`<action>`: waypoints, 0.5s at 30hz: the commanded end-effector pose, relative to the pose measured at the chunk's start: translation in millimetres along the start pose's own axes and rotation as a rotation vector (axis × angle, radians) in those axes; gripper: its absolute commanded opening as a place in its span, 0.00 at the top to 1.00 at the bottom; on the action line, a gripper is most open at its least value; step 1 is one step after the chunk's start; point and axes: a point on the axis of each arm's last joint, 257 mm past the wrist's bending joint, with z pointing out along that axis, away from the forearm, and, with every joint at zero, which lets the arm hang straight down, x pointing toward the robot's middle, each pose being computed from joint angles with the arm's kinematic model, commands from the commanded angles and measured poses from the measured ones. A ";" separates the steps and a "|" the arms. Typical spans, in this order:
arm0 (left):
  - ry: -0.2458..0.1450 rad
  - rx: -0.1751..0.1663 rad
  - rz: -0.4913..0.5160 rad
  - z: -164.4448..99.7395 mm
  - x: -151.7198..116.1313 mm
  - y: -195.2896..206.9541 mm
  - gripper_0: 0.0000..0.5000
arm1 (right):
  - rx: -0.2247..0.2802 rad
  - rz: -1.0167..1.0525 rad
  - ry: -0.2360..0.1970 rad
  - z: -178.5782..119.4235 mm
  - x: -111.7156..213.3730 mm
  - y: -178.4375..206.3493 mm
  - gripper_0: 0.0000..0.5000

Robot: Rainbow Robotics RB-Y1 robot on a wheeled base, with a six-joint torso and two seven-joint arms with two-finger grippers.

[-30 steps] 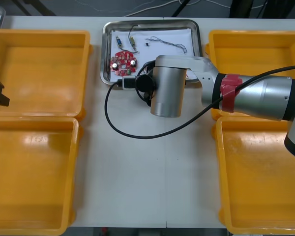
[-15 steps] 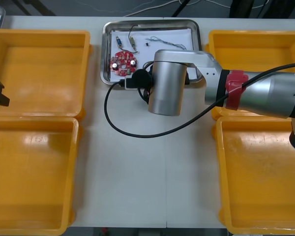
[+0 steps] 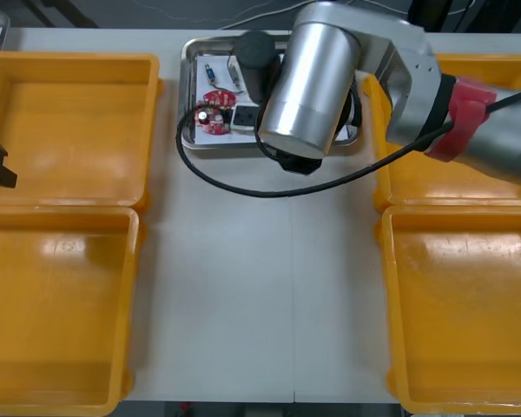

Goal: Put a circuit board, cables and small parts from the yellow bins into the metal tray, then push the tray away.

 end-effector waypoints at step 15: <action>-0.030 0.008 0.032 -5.3 -2.6 -1.9 0.00 | -0.198 0.693 0.066 -81.9 121.2 -6.8 0.00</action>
